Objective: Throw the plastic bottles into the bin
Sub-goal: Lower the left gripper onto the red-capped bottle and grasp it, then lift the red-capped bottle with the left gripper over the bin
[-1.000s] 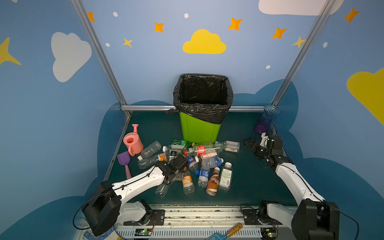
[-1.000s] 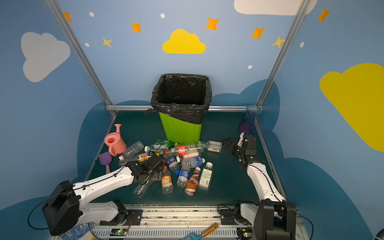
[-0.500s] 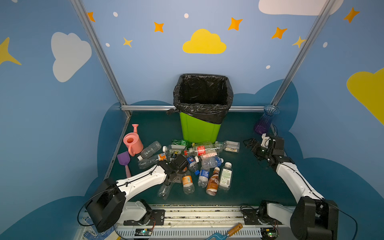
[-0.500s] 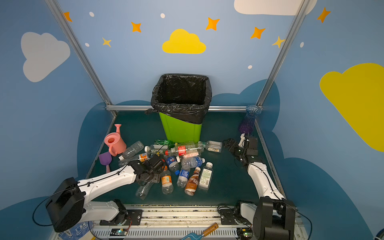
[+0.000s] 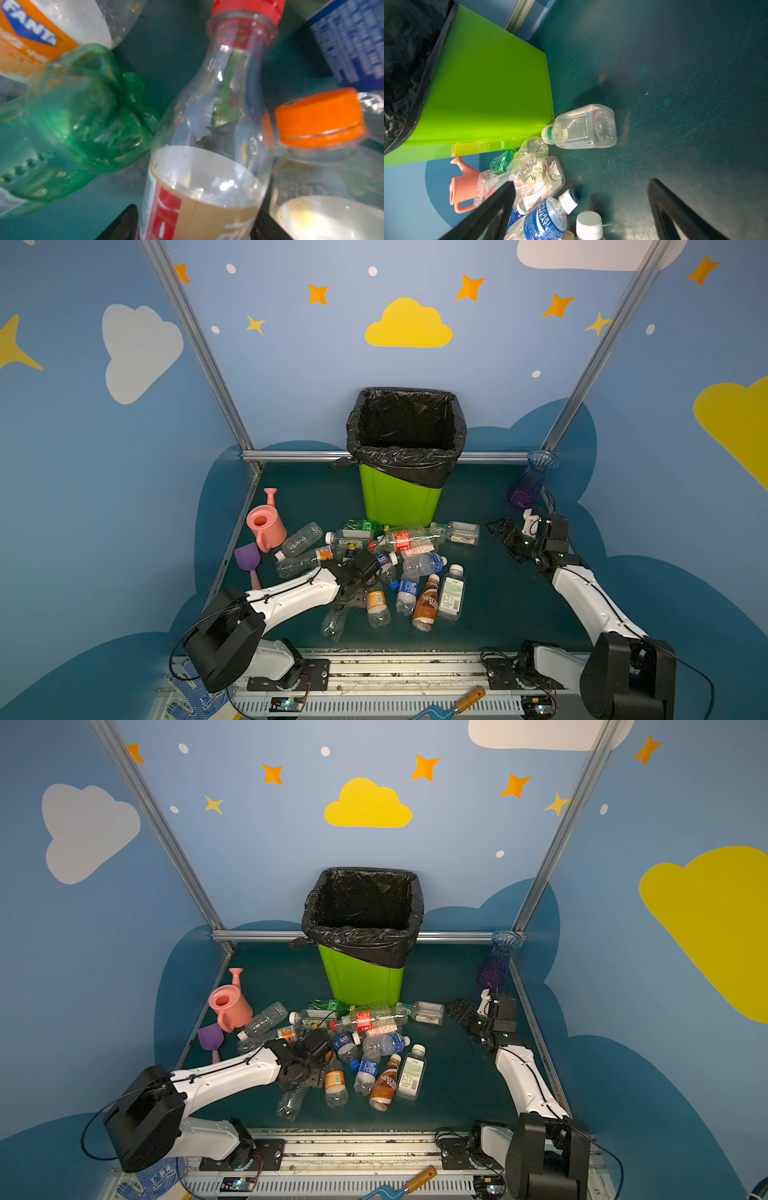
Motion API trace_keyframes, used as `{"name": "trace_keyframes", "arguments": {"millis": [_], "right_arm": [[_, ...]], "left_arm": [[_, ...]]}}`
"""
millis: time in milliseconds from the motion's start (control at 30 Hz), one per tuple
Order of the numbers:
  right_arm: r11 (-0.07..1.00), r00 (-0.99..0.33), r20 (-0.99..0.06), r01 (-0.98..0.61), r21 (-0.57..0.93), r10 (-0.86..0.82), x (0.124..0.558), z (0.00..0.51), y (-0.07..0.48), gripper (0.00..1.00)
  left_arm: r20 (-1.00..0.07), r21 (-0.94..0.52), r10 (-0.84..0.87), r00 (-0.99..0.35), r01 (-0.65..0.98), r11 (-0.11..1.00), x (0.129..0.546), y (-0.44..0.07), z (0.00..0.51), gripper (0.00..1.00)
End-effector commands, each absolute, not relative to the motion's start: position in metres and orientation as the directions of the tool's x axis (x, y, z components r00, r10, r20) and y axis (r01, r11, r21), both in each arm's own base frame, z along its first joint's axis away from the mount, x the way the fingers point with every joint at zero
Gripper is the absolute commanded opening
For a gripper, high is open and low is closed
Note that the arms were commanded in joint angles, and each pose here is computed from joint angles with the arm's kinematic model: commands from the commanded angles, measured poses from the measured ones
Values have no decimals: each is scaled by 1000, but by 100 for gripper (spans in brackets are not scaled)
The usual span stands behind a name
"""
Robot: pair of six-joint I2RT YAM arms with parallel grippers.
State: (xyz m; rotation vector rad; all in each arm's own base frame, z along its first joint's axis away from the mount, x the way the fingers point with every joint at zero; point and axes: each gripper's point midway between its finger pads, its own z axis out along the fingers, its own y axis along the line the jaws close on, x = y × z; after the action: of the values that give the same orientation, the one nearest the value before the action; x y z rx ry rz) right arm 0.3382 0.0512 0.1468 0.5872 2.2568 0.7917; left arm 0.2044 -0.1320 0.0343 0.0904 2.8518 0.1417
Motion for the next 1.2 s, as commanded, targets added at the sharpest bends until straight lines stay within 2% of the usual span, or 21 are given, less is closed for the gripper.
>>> {"name": "trace_keyframes", "arguments": {"millis": [0, 233, 400, 600, 733, 833, 967, 1067, 1167], "right_arm": [[711, -688, -423, 191, 677, 589, 336, 141, 51, 98], [708, -689, -420, 193, 680, 591, 337, 139, 50, 98], [705, -691, -413, 198, 681, 593, 337, 138, 49, 98], [703, -679, -417, 209, 680, 605, 337, 139, 44, 98], [698, -672, -416, 215, 683, 613, 336, 141, 40, 98], [695, -663, -418, 218, 685, 620, 338, 144, 37, 98], [690, -645, -433, 209, 693, 630, 342, 155, 33, 98], [685, -628, -442, 209, 698, 641, 343, 162, 28, 98], [679, -611, -446, 214, 702, 654, 343, 165, 21, 98]], "left_arm": [[-276, 105, 86, -957, 59, 993, 209, -136, 34, 78], [-275, 85, 97, -956, 76, 993, 208, -139, 36, 62], [-307, 68, 104, -946, 87, 994, 210, -140, 49, 58], [-399, 40, 91, -912, 82, 996, 215, -138, 85, 54], [-513, -20, 42, -858, 60, 998, 219, -133, 132, 53], [-682, -104, -14, -731, 78, 992, 230, -130, 197, 52], [-912, -189, -117, -394, 149, 971, 240, -116, 326, 50], [-976, -193, -166, -140, 206, 959, 236, -105, 412, 50], [-978, -151, -184, 98, 275, 949, 234, -110, 486, 50]]}}
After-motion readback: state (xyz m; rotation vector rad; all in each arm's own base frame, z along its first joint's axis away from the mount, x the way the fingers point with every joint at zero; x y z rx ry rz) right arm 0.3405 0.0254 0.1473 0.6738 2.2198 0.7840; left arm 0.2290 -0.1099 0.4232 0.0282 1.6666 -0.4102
